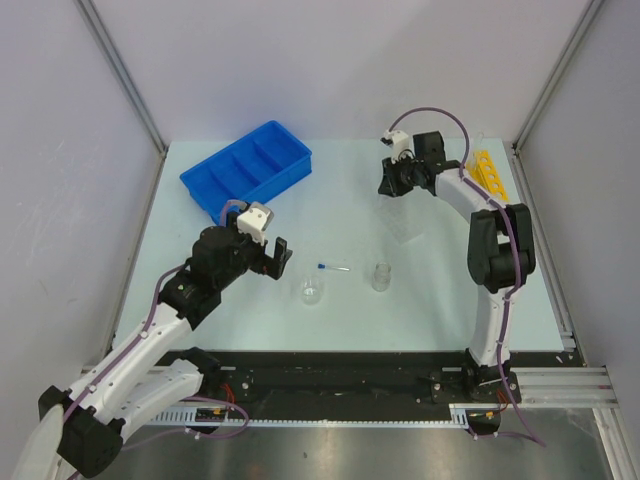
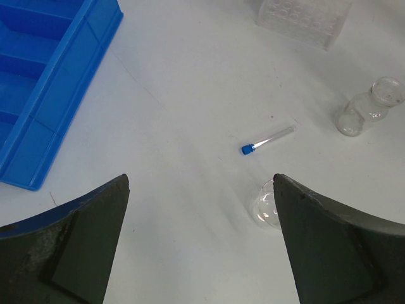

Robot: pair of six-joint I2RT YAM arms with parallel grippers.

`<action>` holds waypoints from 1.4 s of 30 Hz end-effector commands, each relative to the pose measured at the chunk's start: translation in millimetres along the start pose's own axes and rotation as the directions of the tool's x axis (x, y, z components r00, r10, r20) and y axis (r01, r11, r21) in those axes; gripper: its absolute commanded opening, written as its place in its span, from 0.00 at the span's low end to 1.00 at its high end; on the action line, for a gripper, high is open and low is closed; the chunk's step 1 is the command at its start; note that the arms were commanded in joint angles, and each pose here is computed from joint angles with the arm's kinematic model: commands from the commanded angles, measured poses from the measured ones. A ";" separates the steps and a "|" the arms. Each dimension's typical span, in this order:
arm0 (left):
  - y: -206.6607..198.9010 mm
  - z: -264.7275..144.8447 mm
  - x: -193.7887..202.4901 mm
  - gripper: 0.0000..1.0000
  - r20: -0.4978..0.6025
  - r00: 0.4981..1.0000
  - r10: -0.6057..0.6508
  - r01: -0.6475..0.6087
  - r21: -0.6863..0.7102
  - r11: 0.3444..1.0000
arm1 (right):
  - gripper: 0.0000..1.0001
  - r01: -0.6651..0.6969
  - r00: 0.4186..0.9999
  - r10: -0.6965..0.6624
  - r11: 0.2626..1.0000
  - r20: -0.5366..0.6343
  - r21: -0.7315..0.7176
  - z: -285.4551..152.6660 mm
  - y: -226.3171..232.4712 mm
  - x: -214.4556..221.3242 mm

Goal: Organize the chemistry lab equipment

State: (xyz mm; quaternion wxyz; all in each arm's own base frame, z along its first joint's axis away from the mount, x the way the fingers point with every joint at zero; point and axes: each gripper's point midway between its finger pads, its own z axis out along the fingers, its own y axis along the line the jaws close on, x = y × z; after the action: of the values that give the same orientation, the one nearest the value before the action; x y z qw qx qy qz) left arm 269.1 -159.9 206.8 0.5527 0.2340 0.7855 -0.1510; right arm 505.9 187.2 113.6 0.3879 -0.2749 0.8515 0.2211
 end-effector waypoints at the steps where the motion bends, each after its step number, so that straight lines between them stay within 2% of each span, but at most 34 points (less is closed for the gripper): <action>1: 3.8 -1.9 -8.2 0.99 0.030 0.999 0.036 -0.036 -0.007 0.999 | 0.15 0.043 0.999 -0.043 0.999 0.011 0.006 1.8 5.3 -5.3; 42: 1.5 -1.3 -7.1 1.00 0.026 0.999 0.035 -0.035 0.006 0.999 | 0.15 0.057 0.998 -0.057 0.995 -0.001 0.087 -10.6 -6.2 -0.9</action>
State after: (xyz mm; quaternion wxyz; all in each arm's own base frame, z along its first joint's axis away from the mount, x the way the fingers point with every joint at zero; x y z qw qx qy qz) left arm 269.1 -160.0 206.8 0.5526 0.2344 0.7853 -0.1514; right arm 503.5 184.6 103.3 0.3894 -0.2807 0.8561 0.1914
